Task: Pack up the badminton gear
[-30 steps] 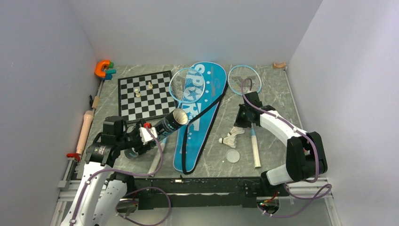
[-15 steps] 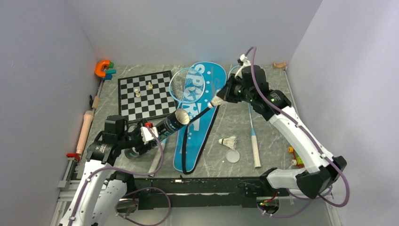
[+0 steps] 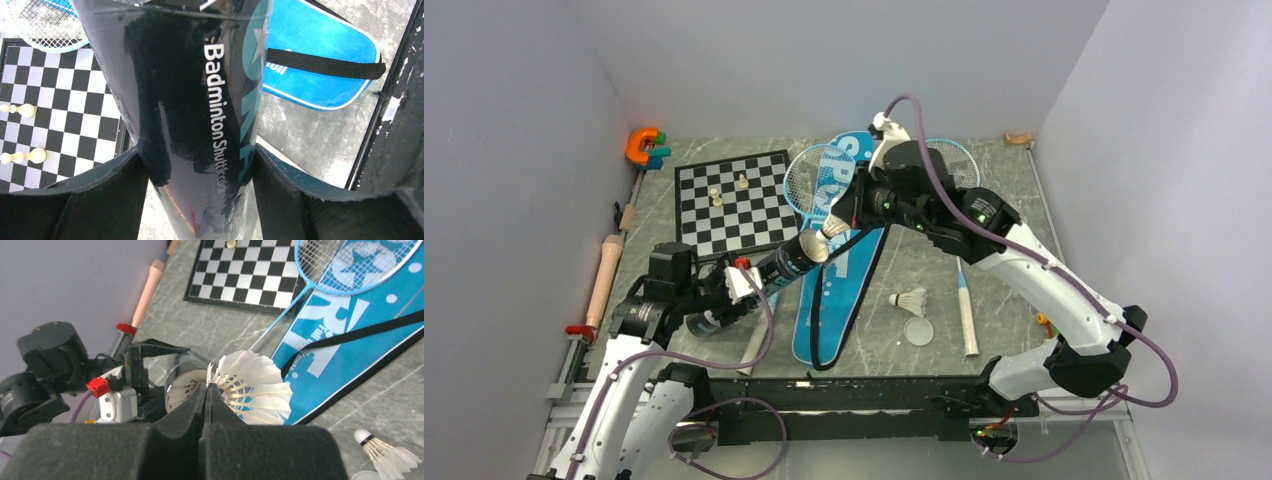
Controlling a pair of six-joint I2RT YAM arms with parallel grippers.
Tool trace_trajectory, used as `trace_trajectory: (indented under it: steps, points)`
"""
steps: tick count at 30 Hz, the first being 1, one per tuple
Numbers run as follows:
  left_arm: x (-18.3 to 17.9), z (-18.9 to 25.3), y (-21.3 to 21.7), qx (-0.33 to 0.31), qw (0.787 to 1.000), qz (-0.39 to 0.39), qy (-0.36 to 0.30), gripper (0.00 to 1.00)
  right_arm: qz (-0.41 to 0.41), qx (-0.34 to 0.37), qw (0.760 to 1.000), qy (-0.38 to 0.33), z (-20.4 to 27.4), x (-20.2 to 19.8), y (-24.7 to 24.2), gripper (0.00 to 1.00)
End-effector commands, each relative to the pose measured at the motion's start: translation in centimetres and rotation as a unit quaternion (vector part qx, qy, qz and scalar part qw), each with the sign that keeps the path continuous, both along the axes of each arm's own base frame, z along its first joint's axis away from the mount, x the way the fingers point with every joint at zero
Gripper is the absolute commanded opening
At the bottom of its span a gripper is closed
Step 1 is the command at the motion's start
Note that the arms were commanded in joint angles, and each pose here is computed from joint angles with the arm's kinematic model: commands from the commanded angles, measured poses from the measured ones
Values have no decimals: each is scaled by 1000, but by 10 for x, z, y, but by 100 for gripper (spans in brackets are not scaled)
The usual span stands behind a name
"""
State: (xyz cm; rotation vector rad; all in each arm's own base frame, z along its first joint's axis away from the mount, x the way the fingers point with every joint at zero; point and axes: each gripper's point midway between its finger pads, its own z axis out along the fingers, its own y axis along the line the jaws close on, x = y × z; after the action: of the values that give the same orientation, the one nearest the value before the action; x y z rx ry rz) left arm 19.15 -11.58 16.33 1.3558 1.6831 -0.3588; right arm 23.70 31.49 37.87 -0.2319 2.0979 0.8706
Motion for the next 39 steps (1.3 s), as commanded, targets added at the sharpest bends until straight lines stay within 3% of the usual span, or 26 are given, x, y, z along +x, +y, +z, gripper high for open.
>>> trace_trajectory:
  steps: [1,15,18,23,27,32,39]
  points:
    - [8,12,-5,-10,999,-9,-31,43,-6,-12,1000,-1,1,-5,9,0]
    - [9,16,-5,-11,999,-7,-40,42,23,39,999,9,-15,-25,53,0]
    - [9,16,-5,-12,999,-7,-41,41,33,53,998,18,-17,-31,56,10]
    - [8,18,-6,-15,999,-8,-42,41,24,78,997,-2,4,-35,39,52]
    - [7,19,-6,-16,999,-9,-43,41,11,97,995,-19,24,-36,17,65]
    - [7,19,-6,-17,999,-9,-41,41,-7,92,996,-21,21,-31,0,66]
    - [7,24,-7,-22,999,-9,-42,41,-25,4,999,22,-39,-16,4,61]
